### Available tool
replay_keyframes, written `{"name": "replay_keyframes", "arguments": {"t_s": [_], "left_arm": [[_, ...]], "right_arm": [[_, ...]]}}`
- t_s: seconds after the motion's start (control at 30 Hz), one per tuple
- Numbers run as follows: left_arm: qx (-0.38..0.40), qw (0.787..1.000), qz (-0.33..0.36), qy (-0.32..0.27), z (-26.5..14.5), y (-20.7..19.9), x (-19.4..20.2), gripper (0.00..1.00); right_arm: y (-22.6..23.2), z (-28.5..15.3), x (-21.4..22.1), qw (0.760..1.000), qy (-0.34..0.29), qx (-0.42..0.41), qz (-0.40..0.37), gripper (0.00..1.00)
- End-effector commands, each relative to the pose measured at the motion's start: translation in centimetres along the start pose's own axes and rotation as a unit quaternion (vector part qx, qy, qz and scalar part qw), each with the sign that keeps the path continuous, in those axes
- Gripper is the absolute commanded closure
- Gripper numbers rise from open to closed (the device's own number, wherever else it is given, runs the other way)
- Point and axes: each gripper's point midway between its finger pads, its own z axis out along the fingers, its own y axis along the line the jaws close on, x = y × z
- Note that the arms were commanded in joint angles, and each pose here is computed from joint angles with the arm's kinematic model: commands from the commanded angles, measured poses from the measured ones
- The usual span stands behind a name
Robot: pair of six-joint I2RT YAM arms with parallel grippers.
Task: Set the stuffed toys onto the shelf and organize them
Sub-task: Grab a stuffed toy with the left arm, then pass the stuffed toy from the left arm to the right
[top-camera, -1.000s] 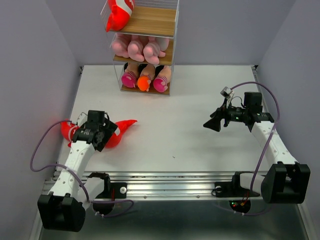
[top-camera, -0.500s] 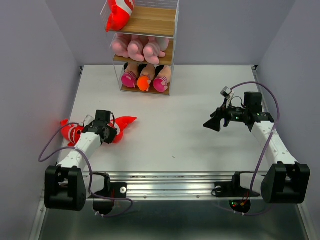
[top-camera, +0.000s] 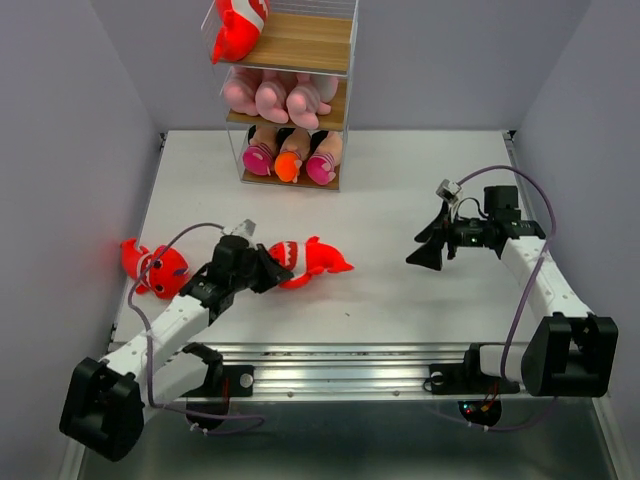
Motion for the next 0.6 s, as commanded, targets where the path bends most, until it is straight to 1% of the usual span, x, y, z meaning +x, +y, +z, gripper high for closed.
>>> {"name": "replay_keyframes", "arguments": {"t_s": [0.0,0.03,0.07,0.1,0.13,0.2,0.23,0.27,0.3,0.33,0.37,0.4,0.43,0.47,0.5,0.53,0.57], "left_arm": [[0.2,0.966,0.16,0.039,-2.2,-9.2,4.3,1.0],[0.236,0.949,0.203,0.056,-2.9,-11.4,6.9,1.0],[0.246,0.941,0.223,0.062,-3.0,-12.3,8.1,1.0],[0.243,0.936,0.246,0.074,-2.5,-12.6,9.7,1.0],[0.265,0.913,0.302,0.072,-3.2,-14.5,12.1,1.0],[0.245,0.899,0.358,0.065,-2.2,-14.8,14.1,1.0],[0.246,0.879,0.407,0.041,-2.5,-16.0,15.1,1.0],[0.24,0.87,0.43,0.031,-2.1,-16.1,15.4,1.0],[0.23,0.859,0.456,0.032,-1.3,-15.8,16.3,1.0],[0.235,0.848,0.474,0.023,-1.2,-16.3,16.6,1.0],[0.234,0.831,0.504,0.002,-1.0,-17.0,16.4,1.0],[0.233,0.819,0.524,0.002,-0.6,-17.0,17.3,1.0],[0.242,0.81,0.533,-0.02,-0.7,-18.3,17.1,1.0],[0.243,0.789,0.563,-0.038,-0.6,-18.7,17.0,1.0],[0.246,0.775,0.58,-0.044,-0.5,-19.0,17.7,1.0],[0.25,0.769,0.584,-0.07,-0.7,-20.3,17.2,1.0],[0.247,0.751,0.606,-0.085,-0.6,-20.8,17.0,1.0]], "right_arm": [[2.8,-0.5,-0.8,0.996,-0.013,-0.073,-0.043,0.0],[3.5,-0.7,-0.8,0.995,-0.016,-0.085,-0.048,0.0],[4.2,-0.8,-1.1,0.99,-0.03,-0.107,-0.088,0.0],[4.8,-0.9,-1.0,0.988,-0.033,-0.118,-0.091,0.0],[5.6,-1.1,-0.9,0.987,-0.036,-0.131,-0.089,0.0],[5.9,-1.2,-0.7,0.988,-0.032,-0.135,-0.072,0.0],[5.7,-1.3,-1.0,0.988,-0.027,-0.133,-0.068,0.0],[5.7,-1.3,-1.2,0.989,-0.023,-0.132,-0.063,0.0],[6.5,-1.7,-0.9,0.99,-0.007,-0.137,-0.032,0.0],[6.5,-1.9,-1.0,0.991,0.003,-0.134,-0.029,0.0],[6.0,-2.0,-0.8,0.992,0.026,-0.122,-0.007,0.0],[6.0,-2.2,-1.5,0.993,0.037,-0.115,-0.005,0.0],[5.5,-2.4,-1.2,0.993,0.059,-0.095,0.024,0.0],[5.4,-2.5,-1.4,0.994,0.063,-0.085,0.028,0.0],[5.0,-2.5,-1.5,0.995,0.065,-0.073,0.024,0.0],[5.1,-2.2,-1.2,0.994,0.08,-0.063,0.041,0.0],[5.3,-2.2,-1.2,0.994,0.082,-0.058,0.032,0.0]]}}
